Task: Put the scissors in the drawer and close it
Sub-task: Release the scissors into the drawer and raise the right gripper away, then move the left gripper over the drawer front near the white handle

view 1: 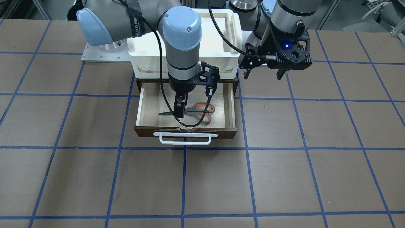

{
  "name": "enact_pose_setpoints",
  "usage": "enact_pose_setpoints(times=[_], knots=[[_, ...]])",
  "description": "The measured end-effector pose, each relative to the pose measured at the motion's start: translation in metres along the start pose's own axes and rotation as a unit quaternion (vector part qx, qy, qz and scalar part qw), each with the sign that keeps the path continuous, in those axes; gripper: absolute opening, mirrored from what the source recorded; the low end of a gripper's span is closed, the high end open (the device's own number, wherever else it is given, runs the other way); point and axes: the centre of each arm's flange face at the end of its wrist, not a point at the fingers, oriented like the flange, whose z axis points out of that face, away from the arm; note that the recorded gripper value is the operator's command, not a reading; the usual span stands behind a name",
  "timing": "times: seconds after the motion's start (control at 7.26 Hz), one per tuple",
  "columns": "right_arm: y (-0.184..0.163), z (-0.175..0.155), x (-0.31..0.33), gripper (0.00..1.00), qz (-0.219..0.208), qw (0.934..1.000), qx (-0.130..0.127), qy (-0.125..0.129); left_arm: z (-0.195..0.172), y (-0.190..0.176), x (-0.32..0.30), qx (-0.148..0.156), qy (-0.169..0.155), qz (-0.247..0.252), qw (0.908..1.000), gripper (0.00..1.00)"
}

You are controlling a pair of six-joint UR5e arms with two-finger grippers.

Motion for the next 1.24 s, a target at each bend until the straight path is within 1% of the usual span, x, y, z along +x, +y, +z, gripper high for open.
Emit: enact_pose_setpoints(times=[0.14, 0.28, 0.41, 0.55, 0.69, 0.83, 0.96, 1.1, 1.24], knots=[[0.019, -0.021, 0.011, 1.00, 0.095, 0.9953, 0.014, 0.014, 0.000, 0.000, 0.000, 0.000, 0.000, 0.000, 1.0000, 1.00], [0.043, -0.041, 0.026, 1.00, 0.194, 0.9803, 0.028, 0.023, 0.002, -0.002, 0.001, -0.001, 0.000, 0.000, 1.0000, 1.00], [0.070, -0.061, 0.039, 1.00, 0.297, 0.9534, 0.041, 0.032, 0.007, -0.008, 0.002, -0.001, 0.001, -0.004, 1.0000, 0.99], [0.098, -0.077, 0.051, 1.00, 0.403, 0.9134, 0.049, 0.035, 0.015, -0.021, 0.007, 0.010, 0.004, -0.020, 0.9997, 0.98], [0.122, -0.087, 0.058, 1.00, 0.486, 0.8720, 0.050, 0.033, 0.023, -0.038, 0.017, 0.031, 0.009, -0.034, 0.9989, 0.97], [0.146, -0.096, 0.062, 1.00, 0.536, 0.8425, 0.041, 0.029, 0.035, -0.057, 0.035, 0.047, 0.012, -0.032, 0.9983, 0.97], [0.171, -0.106, 0.062, 1.00, 0.569, 0.8215, 0.031, 0.024, 0.050, -0.078, 0.055, 0.059, 0.015, -0.025, 0.9978, 0.97], [0.197, -0.119, 0.059, 1.00, 0.592, 0.8056, 0.024, 0.021, 0.066, -0.098, 0.079, 0.068, 0.017, -0.020, 0.9973, 0.97], [0.217, -0.128, 0.056, 1.00, 0.606, 0.7951, 0.017, 0.021, 0.087, -0.118, 0.109, 0.070, 0.017, -0.021, 0.9972, 0.97]])
